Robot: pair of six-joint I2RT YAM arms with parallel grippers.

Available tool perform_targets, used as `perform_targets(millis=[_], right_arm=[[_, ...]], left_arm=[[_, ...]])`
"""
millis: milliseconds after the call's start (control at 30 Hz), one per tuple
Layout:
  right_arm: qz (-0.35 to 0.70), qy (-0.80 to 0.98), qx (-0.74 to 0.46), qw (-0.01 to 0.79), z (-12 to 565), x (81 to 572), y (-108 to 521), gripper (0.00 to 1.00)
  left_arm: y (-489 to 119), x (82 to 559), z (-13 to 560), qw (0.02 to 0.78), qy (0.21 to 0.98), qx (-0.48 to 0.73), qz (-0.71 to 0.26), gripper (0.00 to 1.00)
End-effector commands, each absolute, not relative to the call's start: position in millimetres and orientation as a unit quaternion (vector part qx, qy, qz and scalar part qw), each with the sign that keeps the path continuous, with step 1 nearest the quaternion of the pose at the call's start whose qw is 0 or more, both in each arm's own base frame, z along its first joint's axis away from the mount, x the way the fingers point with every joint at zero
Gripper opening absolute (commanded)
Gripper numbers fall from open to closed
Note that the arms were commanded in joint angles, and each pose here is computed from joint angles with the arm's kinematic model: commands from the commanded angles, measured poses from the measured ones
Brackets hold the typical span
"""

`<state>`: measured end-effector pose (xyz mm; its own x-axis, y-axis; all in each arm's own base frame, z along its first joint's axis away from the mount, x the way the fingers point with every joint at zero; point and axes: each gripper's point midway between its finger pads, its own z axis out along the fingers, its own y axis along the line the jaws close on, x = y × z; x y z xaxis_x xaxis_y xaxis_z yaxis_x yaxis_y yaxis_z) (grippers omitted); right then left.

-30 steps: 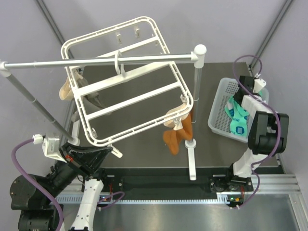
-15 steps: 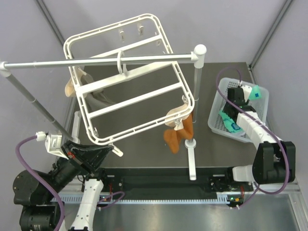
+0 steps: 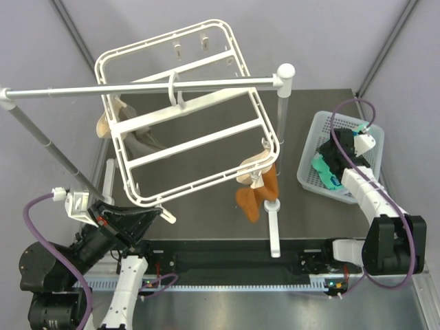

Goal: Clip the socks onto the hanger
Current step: Pick up the sock from the bin.

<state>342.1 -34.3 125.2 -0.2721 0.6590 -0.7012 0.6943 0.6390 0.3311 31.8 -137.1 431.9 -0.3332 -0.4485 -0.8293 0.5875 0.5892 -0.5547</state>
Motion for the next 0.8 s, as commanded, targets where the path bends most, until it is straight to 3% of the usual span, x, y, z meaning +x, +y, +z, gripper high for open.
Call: perform_targets(millis=[0,33,167,333,767], right_arm=[[0.052,0.705,0.531,0.467,158,358,-37,0.71],[0.062,0.689,0.553,0.465,159,358,-39,0.73],[0.061,0.647,0.605,0.460,162,354,-61,0.99],[0.035,0.635,0.641,0.430,156,351,-83,1.00],[0.048,0.652,0.654,0.381,119,361,-74,0.78]], left_arm=[[-136,40,436,0.577,0.683,0.051,-0.445,0.00],[-136,40,437,0.577,0.683,0.052,-0.445,0.00],[-136,39,437,0.577,0.682,0.053,-0.445,0.00],[-136,39,436,0.577,0.683,0.053,-0.445,0.00],[-136,38,438,0.578,0.680,0.053,-0.447,0.00]])
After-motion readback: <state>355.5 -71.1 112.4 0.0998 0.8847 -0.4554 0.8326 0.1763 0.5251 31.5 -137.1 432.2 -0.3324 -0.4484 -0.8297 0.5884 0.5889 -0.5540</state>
